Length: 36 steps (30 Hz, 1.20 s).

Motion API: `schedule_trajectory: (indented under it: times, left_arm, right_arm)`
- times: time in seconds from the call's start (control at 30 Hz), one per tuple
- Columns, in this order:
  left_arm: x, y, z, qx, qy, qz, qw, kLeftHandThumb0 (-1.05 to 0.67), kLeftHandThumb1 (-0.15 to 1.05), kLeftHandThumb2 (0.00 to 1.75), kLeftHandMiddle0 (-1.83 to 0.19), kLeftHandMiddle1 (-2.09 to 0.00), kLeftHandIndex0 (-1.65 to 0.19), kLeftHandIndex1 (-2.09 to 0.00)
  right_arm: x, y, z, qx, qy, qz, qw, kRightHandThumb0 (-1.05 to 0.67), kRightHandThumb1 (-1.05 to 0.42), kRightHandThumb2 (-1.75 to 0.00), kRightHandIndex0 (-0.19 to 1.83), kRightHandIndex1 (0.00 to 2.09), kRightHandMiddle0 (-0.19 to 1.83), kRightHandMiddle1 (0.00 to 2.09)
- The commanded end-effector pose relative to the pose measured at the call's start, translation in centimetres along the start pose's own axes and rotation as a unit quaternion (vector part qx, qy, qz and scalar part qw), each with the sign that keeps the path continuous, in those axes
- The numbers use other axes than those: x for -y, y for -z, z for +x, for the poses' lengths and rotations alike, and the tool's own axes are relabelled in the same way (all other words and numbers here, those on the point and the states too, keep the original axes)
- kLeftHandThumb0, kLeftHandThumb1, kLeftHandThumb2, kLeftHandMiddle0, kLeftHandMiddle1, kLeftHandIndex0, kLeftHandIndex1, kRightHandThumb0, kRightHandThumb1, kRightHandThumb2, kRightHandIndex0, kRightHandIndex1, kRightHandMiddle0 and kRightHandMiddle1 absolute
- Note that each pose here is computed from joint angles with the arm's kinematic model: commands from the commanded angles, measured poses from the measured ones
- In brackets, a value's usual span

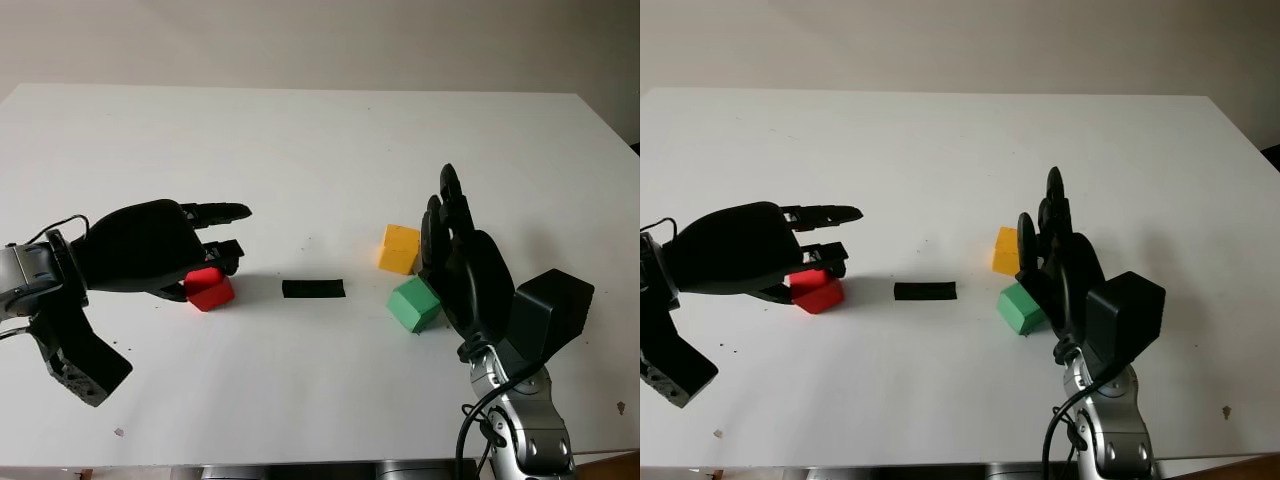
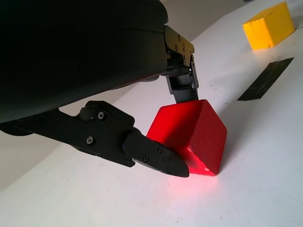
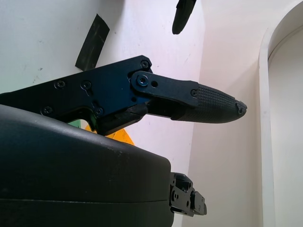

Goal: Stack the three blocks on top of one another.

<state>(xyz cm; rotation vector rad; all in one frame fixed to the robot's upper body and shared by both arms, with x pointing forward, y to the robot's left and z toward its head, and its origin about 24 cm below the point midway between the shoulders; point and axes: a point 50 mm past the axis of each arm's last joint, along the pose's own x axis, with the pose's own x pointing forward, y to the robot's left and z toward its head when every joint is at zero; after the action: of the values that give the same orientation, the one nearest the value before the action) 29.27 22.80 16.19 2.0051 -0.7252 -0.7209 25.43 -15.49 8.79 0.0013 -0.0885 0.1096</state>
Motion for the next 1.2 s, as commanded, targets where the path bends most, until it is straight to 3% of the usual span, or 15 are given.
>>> schedule_trajectory:
  times: [0.0,0.13,0.37,0.53,0.7,0.87,1.17]
  left_arm:
    - [-1.1,0.4,0.2,0.002,-0.016,0.020,1.000,-0.26,0.99,0.05,-0.22,-0.07,-0.25,-1.32]
    - [-1.9,0.2,0.5,0.004,-0.033,0.010,0.999,-0.26,0.98,0.05,-0.20,-0.06,-0.25,-1.34]
    - [-3.7,0.4,1.6,-0.004,-0.067,-0.080,0.995,-0.40,1.01,0.06,-0.17,-0.05,-0.28,-1.39]
    - [-4.8,0.4,2.6,0.006,-0.096,-0.074,0.993,-0.43,1.00,0.05,-0.20,-0.06,-0.30,-1.42]
    - [-5.8,-0.3,4.4,0.031,-0.105,-0.050,0.993,-0.41,0.98,0.05,-0.21,-0.06,-0.27,-1.47]
    - [-6.4,-0.9,6.4,0.062,-0.092,-0.038,0.993,-0.34,0.96,0.05,-0.22,-0.06,-0.34,-1.33]
    - [-6.9,-1.9,9.6,0.129,-0.084,0.026,0.988,-0.36,0.91,0.05,-0.28,-0.07,-0.38,-1.41]
  right_arm:
    - [0.0,-0.3,0.0,0.005,-0.001,0.000,1.000,-0.77,-1.05,-0.64,-0.19,0.00,-0.19,0.00]
    - [0.0,-0.3,-0.1,0.003,0.002,-0.003,1.000,-0.76,-1.05,-0.64,-0.19,0.00,-0.19,0.00]
    - [-0.2,-0.2,-0.1,-0.002,0.008,0.001,1.000,-0.78,-1.05,-0.62,-0.19,0.00,-0.19,0.00]
    - [-0.2,-0.3,-0.1,-0.004,0.011,0.002,1.000,-0.78,-1.05,-0.62,-0.19,0.00,-0.19,0.00]
    - [-0.2,-0.3,-0.2,-0.003,0.014,0.002,1.000,-0.77,-1.05,-0.61,-0.19,0.00,-0.19,0.00]
    - [-0.3,-0.3,-0.2,-0.003,0.015,0.005,1.000,-0.76,-1.05,-0.62,-0.19,0.00,-0.19,0.00]
    - [-0.1,-0.4,-0.4,-0.003,0.018,0.003,1.000,-0.77,-1.05,-0.60,-0.19,0.00,-0.19,0.00]
